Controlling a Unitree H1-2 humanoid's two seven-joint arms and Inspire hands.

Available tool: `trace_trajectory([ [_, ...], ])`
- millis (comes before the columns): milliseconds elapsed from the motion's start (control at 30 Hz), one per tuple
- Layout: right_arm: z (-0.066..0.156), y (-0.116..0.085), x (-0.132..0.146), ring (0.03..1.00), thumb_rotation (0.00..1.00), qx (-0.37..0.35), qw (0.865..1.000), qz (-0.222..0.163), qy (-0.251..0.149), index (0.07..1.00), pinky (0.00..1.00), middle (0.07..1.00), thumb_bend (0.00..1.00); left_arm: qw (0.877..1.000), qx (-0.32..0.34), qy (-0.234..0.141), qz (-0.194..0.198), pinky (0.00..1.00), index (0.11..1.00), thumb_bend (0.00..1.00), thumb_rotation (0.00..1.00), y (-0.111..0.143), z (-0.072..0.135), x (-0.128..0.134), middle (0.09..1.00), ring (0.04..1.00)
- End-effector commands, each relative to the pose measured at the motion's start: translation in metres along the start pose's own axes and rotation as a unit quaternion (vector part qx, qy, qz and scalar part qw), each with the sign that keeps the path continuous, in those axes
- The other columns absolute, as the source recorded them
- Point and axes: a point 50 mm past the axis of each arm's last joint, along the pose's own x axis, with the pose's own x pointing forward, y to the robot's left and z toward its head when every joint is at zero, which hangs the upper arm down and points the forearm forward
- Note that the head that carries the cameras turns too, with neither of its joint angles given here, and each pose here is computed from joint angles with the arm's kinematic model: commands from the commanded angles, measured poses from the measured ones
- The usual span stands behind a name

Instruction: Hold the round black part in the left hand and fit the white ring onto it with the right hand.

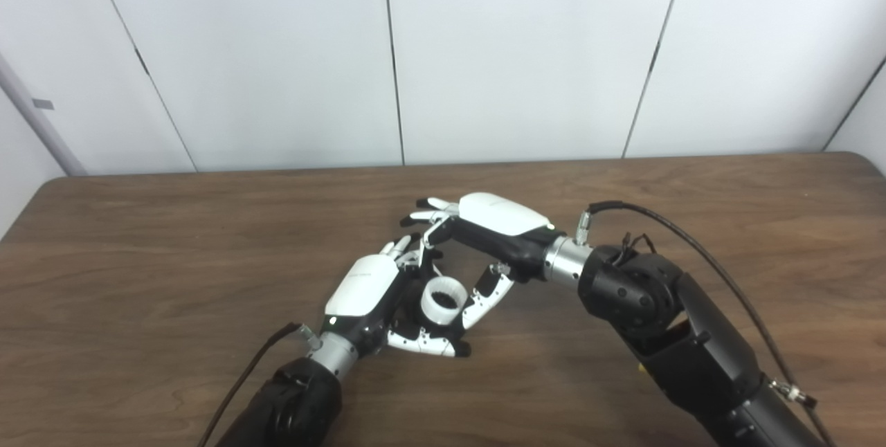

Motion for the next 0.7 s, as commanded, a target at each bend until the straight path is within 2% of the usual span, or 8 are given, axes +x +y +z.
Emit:
trace_trajectory([
  [0, 0.011, -0.018, 0.003, 1.0, 0.13, -0.02, 0.999, -0.021, -0.027, 0.476, 0.97, 0.921, 0.52, 0.995, 0.002, 0.02, -0.099, 1.0, 0.479, 0.52, 0.05, -0.036, -0.005, -0.024, 0.862, 0.991],
  [667, 0.015, -0.013, 0.007, 1.0, 0.13, -0.017, 1.0, -0.004, -0.023, 0.476, 0.98, 0.923, 0.52, 0.995, -0.016, 0.012, -0.101, 1.0, 0.479, 0.52, 0.05, -0.035, 0.012, -0.036, 0.856, 0.99],
])
